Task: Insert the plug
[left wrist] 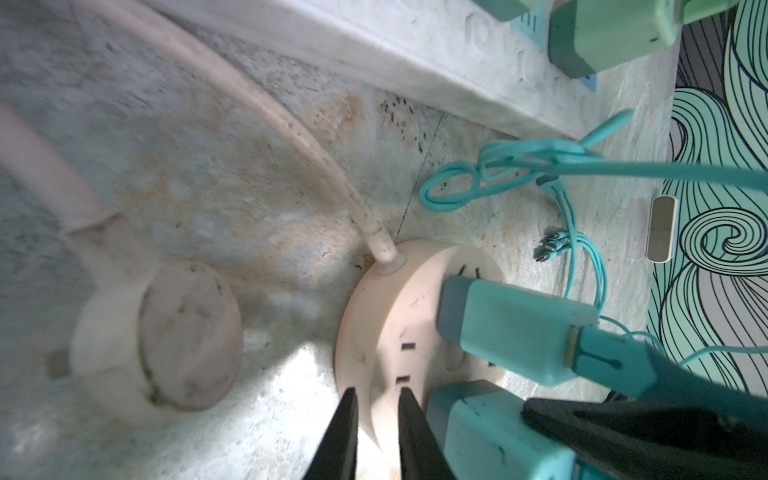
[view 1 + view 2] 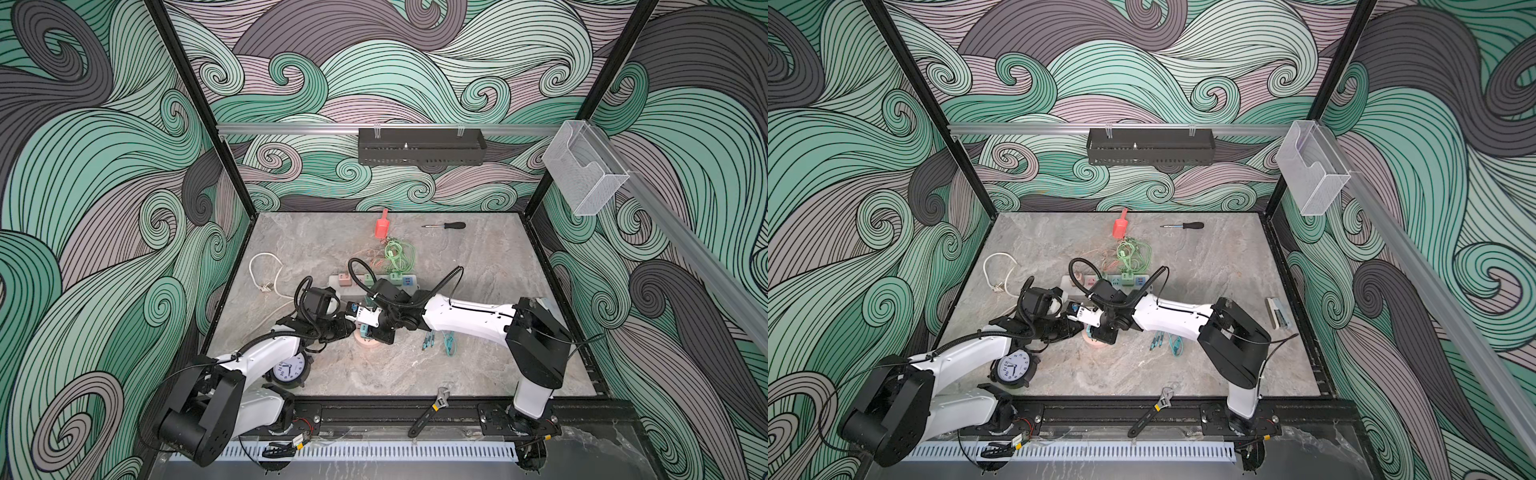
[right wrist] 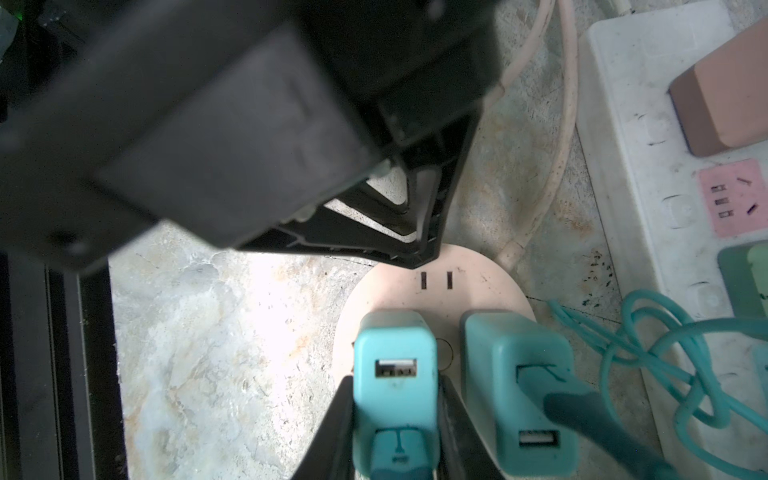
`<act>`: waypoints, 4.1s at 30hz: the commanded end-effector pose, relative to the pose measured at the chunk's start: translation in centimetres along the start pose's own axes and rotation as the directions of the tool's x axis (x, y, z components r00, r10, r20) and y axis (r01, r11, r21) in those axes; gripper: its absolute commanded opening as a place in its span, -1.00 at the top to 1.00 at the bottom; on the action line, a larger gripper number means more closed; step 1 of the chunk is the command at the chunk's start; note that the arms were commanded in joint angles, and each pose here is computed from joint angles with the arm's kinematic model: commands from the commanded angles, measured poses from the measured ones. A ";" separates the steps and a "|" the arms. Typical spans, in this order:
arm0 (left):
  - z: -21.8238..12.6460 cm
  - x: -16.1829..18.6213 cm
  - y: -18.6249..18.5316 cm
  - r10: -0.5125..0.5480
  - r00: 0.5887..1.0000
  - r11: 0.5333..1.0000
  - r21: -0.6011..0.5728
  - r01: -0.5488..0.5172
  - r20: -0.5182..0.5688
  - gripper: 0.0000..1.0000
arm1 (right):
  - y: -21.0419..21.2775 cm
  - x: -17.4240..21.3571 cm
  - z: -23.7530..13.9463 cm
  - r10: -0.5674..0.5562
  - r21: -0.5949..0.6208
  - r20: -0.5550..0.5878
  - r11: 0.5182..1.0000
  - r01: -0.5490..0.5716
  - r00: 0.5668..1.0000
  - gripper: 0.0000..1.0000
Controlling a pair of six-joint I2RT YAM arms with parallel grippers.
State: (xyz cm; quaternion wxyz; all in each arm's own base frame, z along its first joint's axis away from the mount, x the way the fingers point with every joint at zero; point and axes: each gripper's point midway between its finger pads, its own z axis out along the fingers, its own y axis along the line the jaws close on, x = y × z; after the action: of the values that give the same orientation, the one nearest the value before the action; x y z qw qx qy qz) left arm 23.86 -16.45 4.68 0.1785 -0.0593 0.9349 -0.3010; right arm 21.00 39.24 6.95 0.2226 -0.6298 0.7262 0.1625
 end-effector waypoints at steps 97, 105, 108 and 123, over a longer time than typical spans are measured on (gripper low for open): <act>-18.3 -16.9 5.0 0.073 0.802 0.936 -0.318 0.149 0.593 -0.73 | 12.1 -1.3 -13.5 0.294 -0.729 0.134 0.676 -0.107 0.946 -0.98; -17.4 -18.2 6.5 0.207 0.777 0.913 -0.404 0.065 0.594 -0.77 | 8.8 -4.4 -19.6 0.312 -0.652 0.369 0.758 0.005 0.875 -0.98; -16.3 -18.3 6.7 0.269 0.771 0.906 -0.422 -0.001 0.576 -0.78 | 4.3 -4.7 -20.9 0.341 -0.496 0.447 0.864 -0.087 0.827 -0.99; -11.9 -19.2 11.5 0.445 0.699 0.823 -0.564 -0.073 0.559 -0.86 | -18.7 12.5 -27.9 0.399 0.338 0.721 0.512 -0.790 0.567 -0.99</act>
State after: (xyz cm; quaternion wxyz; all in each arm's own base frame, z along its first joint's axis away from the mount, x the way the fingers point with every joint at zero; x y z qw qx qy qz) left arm 35.78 2.63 11.32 0.4816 -0.0847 0.8723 -0.0044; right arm 32.36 16.02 25.19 0.4974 -0.2114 0.8070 0.2381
